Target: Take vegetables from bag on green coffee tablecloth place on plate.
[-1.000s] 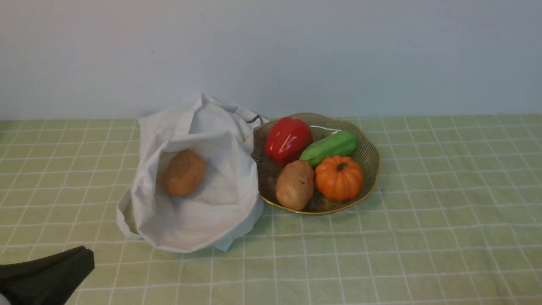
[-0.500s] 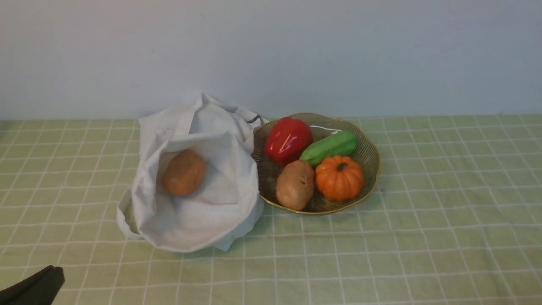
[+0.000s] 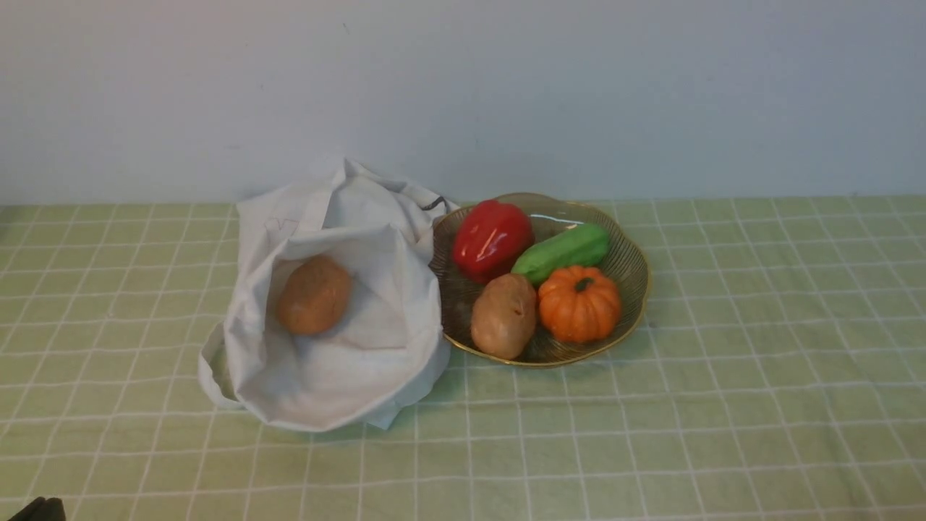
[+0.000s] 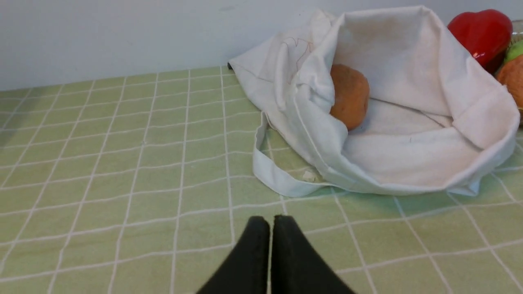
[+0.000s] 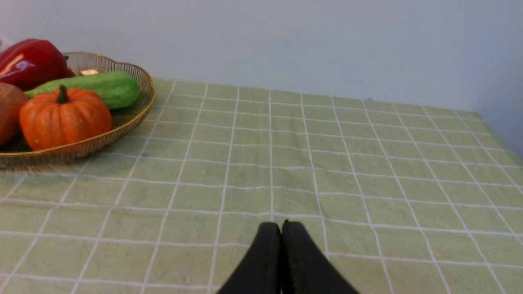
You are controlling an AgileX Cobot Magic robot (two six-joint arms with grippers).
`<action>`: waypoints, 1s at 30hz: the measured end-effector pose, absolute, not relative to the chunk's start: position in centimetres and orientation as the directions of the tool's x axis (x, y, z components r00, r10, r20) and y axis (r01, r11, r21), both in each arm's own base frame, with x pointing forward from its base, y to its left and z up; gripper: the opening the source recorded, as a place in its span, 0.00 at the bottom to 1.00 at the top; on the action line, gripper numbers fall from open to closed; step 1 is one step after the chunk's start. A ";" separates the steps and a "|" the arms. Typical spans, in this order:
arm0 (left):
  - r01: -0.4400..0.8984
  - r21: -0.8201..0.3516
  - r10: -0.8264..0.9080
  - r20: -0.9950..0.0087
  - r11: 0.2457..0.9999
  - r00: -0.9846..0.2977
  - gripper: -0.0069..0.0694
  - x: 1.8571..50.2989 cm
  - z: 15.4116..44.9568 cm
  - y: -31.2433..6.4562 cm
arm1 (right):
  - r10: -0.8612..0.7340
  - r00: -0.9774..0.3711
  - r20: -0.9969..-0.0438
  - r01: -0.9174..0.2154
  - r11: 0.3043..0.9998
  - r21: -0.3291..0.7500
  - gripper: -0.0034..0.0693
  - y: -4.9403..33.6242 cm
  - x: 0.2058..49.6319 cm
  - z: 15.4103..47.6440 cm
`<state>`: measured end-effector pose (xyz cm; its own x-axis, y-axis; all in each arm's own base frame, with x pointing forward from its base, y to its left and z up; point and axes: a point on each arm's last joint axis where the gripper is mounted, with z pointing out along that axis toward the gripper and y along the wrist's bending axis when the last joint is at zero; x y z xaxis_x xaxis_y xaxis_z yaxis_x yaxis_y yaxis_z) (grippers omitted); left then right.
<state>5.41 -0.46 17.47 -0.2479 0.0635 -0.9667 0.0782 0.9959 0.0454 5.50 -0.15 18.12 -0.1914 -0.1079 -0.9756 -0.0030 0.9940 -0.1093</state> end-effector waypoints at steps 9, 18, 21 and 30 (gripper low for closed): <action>0.055 0.052 0.066 -0.953 0.997 -0.294 0.08 5.3 17.1 -0.3 | -0.108 -0.191 -0.976 -0.003 0.994 -0.109 0.03 -0.1 5.5 18.1; 0.055 0.052 0.066 -0.953 0.997 -0.294 0.08 5.3 17.1 -0.3 | -0.108 -0.191 -0.976 -0.003 0.994 -0.109 0.03 -0.1 5.5 18.1; 0.055 0.052 0.066 -0.953 0.997 -0.294 0.08 5.3 17.1 -0.3 | -0.108 -0.191 -0.976 -0.003 0.994 -0.109 0.03 -0.1 5.5 18.1; 0.055 0.052 0.066 -0.953 0.997 -0.294 0.08 5.3 17.1 -0.3 | -0.108 -0.191 -0.976 -0.003 0.994 -0.109 0.03 -0.1 5.5 18.1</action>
<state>5.27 -0.31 17.05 -0.2942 0.0658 -0.9535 0.0553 0.9971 0.0517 5.50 -0.15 18.12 -0.1914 -0.1079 -0.9756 -0.0030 0.9940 -0.1093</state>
